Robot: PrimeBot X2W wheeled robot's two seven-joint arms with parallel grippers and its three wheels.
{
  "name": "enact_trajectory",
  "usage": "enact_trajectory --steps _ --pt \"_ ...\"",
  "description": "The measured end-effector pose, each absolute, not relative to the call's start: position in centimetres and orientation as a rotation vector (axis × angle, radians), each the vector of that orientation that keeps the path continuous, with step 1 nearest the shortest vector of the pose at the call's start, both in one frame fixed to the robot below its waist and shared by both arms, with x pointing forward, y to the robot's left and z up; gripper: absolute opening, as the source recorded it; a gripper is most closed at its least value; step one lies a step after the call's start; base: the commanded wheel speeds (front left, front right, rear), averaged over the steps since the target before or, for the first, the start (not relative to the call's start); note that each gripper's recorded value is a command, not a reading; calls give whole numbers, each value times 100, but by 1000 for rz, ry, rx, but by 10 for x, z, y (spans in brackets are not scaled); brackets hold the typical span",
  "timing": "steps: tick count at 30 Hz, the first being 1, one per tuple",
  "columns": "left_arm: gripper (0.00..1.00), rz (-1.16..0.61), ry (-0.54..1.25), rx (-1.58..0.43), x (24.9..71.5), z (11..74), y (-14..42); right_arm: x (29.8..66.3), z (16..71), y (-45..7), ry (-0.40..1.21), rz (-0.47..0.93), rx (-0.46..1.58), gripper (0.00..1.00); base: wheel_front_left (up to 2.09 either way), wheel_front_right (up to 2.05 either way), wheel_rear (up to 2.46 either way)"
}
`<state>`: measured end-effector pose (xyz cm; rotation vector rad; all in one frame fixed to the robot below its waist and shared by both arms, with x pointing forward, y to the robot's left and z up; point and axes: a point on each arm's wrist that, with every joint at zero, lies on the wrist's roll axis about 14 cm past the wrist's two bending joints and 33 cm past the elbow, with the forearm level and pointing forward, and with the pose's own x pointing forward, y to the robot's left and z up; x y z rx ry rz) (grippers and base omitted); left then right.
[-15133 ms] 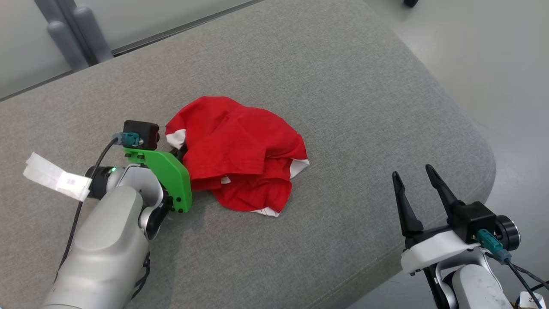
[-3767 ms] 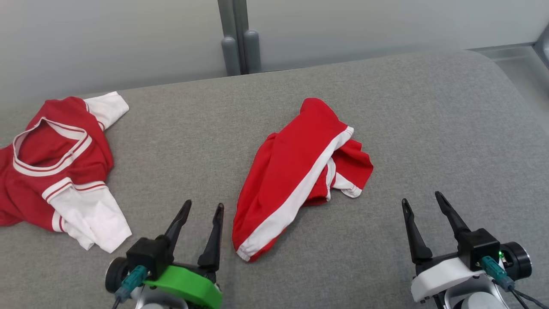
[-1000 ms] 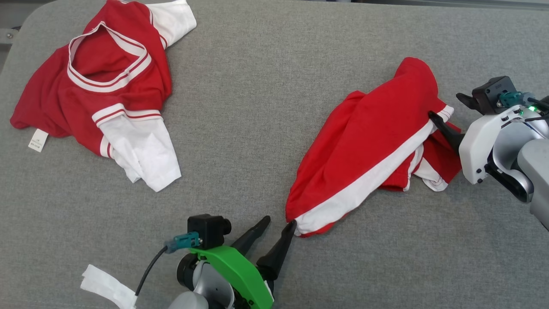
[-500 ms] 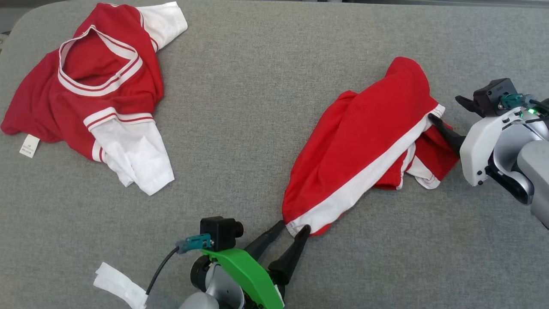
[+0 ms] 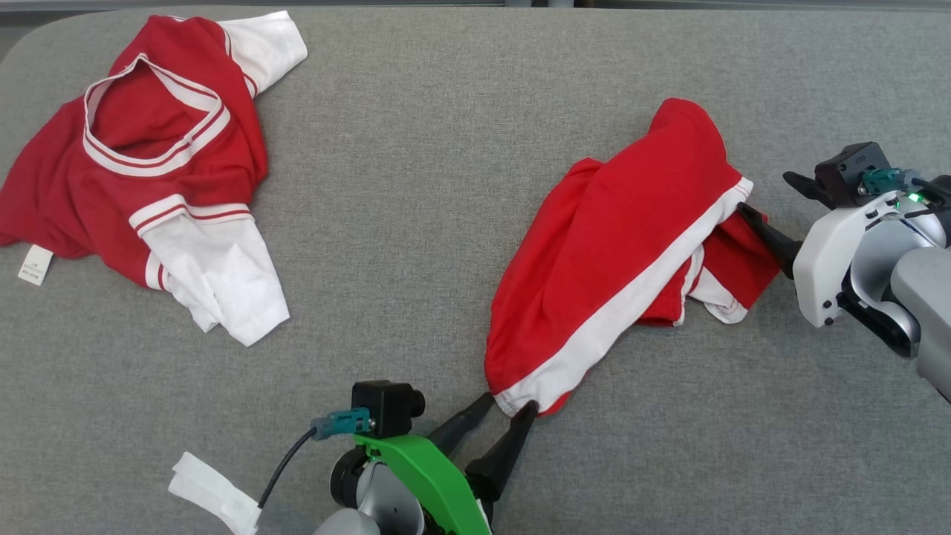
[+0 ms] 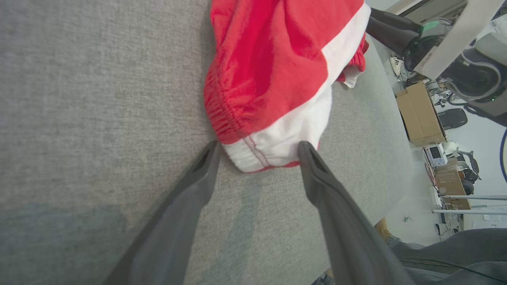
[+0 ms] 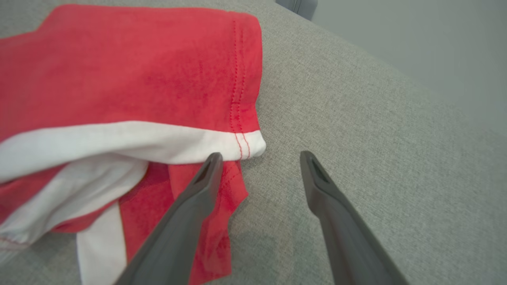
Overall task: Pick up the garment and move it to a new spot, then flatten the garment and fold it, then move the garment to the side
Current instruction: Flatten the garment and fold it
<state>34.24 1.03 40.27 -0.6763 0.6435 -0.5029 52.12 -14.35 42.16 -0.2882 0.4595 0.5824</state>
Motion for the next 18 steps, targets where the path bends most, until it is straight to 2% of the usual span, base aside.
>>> enact_trajectory --steps 4,7,13,17,18 --pt "100 -498 656 -675 341 399 10 520 418 -143 467 589 -291 100 0 0 0" --pt "81 -491 664 -673 341 397 10 518 417 -140 466 600 -290 100 0 0 0" --pt "52 -477 666 -675 343 394 12 520 418 -136 460 612 -289 100 0 0 0" --pt "45 -477 664 -677 344 394 11 520 417 -136 457 613 -292 100 0 0 0" --pt "39 -479 664 -677 344 393 10 521 417 -136 458 612 -291 100 0 0 0"
